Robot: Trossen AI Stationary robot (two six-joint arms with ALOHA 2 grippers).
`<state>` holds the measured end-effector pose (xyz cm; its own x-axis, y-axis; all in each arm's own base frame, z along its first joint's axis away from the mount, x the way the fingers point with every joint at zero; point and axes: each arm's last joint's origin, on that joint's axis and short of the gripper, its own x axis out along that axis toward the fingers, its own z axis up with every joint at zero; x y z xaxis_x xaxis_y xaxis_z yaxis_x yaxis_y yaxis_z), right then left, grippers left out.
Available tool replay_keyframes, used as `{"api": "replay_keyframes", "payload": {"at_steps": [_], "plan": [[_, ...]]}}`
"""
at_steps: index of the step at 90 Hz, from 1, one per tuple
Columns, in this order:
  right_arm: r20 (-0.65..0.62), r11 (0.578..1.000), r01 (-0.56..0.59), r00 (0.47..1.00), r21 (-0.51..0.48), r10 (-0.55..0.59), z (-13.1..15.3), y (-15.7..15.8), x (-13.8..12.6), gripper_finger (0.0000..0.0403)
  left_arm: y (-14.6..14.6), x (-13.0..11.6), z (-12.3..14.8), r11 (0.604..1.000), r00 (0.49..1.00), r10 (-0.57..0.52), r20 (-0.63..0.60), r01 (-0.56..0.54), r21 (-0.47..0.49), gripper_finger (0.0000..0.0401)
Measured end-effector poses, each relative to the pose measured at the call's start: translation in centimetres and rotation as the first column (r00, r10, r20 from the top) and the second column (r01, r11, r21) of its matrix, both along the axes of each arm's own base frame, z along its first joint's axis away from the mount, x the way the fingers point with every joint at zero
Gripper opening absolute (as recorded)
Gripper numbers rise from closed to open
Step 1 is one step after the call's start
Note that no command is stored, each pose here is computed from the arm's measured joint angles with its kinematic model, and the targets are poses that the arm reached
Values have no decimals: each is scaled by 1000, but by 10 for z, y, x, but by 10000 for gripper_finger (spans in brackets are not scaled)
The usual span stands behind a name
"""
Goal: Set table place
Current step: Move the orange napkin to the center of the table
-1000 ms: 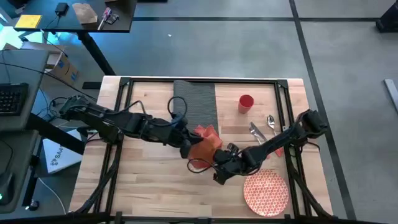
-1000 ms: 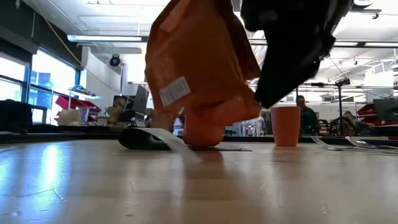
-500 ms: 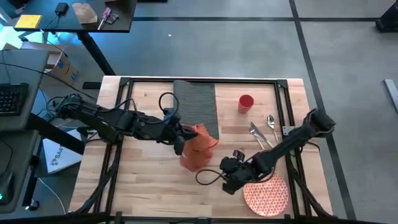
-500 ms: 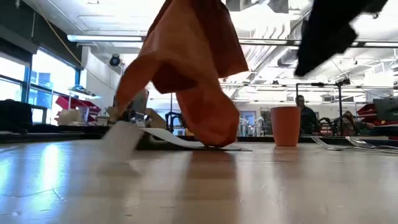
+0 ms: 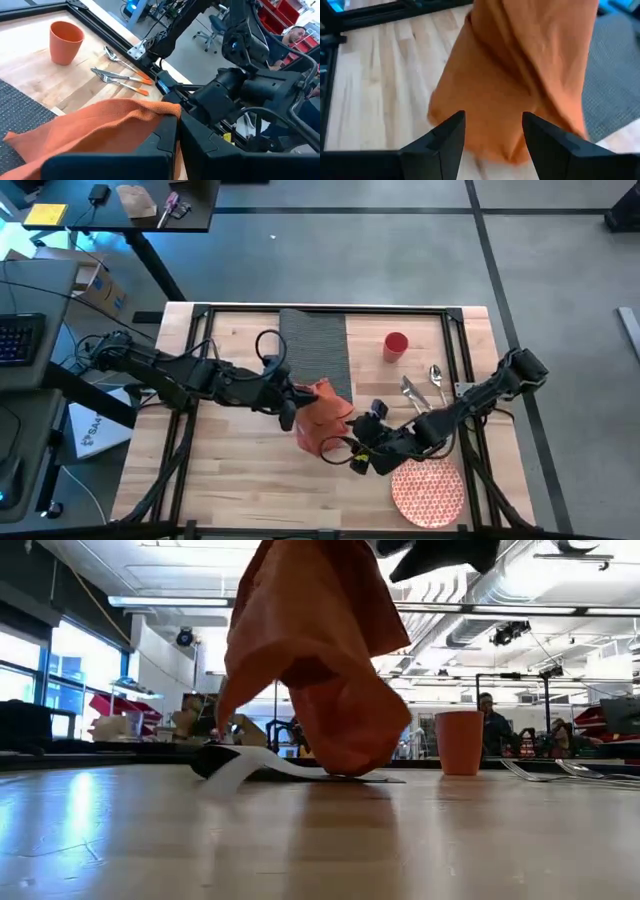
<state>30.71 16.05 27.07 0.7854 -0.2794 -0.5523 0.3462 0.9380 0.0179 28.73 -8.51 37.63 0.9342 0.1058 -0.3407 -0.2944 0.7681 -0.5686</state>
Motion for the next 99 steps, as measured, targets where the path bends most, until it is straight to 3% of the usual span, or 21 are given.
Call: {"api": "replay_keyframes", "payload": {"at_steps": [14,24,56,77,99], "plan": [[4,989,-88,996,-123,89,27,1,5,181,-1,0,-1,1000,1000,-1,-5,1,2,0],[-21,976,-85,996,-203,82,36,-2,5,181,-1,0,-1,1000,1000,-1,-5,1,1,0],[-111,964,-55,993,-258,27,21,-21,17,174,-1,0,0,1000,1000,2,1,-2,0,0],[-141,968,-31,990,-247,-4,15,-31,22,114,-1,0,0,1000,1000,-1,0,1,-2,0],[-131,967,40,989,-250,-75,14,-37,22,19,-2,-1,0,1000,1000,-4,1,4,-9,0]]}}
